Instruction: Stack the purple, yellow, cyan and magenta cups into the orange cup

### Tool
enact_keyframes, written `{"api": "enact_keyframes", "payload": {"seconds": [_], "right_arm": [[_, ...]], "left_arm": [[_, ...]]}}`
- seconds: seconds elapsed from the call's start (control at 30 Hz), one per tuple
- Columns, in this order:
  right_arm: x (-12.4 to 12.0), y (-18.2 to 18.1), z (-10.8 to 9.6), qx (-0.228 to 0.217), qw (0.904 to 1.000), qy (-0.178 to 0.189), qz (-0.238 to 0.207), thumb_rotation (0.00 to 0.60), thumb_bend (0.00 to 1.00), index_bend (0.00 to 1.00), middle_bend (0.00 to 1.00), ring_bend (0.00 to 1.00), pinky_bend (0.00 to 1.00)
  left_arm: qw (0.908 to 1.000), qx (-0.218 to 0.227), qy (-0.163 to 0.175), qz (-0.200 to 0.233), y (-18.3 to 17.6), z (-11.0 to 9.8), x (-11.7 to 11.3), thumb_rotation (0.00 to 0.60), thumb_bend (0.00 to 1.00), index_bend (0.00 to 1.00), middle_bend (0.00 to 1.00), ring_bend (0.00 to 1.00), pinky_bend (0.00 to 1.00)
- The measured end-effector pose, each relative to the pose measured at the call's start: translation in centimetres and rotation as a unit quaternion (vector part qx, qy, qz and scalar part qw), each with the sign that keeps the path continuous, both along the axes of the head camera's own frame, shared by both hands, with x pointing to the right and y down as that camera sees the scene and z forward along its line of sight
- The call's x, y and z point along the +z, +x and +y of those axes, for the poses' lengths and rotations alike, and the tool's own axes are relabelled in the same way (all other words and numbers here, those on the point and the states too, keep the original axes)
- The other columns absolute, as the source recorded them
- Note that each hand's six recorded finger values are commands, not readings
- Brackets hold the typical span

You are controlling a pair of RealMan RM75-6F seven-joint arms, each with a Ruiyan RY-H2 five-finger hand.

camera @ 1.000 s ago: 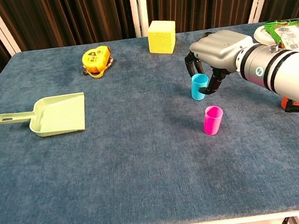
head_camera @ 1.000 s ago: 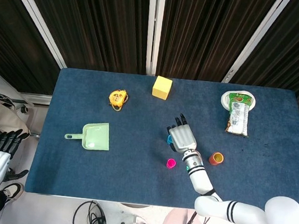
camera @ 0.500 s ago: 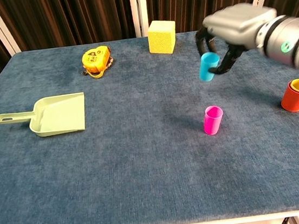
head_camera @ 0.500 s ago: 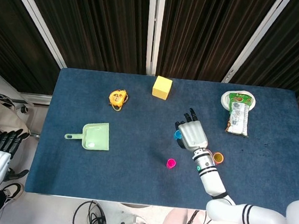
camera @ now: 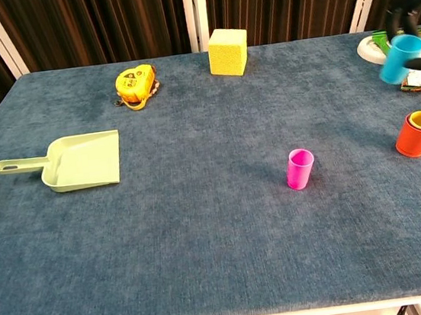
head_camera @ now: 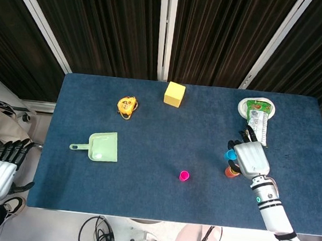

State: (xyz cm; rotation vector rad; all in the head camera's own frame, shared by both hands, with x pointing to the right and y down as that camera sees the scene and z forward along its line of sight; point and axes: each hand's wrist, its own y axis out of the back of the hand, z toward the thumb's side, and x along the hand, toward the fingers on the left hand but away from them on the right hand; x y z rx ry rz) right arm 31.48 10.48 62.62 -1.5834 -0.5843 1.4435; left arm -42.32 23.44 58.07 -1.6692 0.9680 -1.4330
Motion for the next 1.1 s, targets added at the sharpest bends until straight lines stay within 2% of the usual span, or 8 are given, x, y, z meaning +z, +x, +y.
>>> {"api": "enact_keyframes", "payload": {"seconds": [0.33, 0.8, 1.1], "right_arm": [[1.7, 2.2, 1.6, 0.008, 0.9984, -0.048, 0.027, 0.6, 0.26, 0.56, 0.52, 0.17, 0.0], [3.1, 2.2, 2.3, 0.007, 0.9965, -0.067, 0.05, 0.6, 0.23, 0.56, 0.5, 0.16, 0.0], [3.3, 1.8, 2.4, 0.002, 0.9965, -0.074, 0.04, 0.6, 0.15, 0.37, 0.33, 0.09, 0.0]], "left_arm": [[1.0, -0.002, -0.003, -0.002, -0.1, 0.3, 0.0, 0.6, 0.01, 0.0, 0.0, 0.0, 0.0], [1.0, -0.009, -0.003, -0.001, -0.6, 0.3, 0.2, 0.6, 0.01, 0.0, 0.0, 0.0, 0.0], [0.9999, -0.01, -0.003, 0.001, -0.7, 0.3, 0.2, 0.6, 0.01, 0.0, 0.0, 0.0, 0.0]]}}
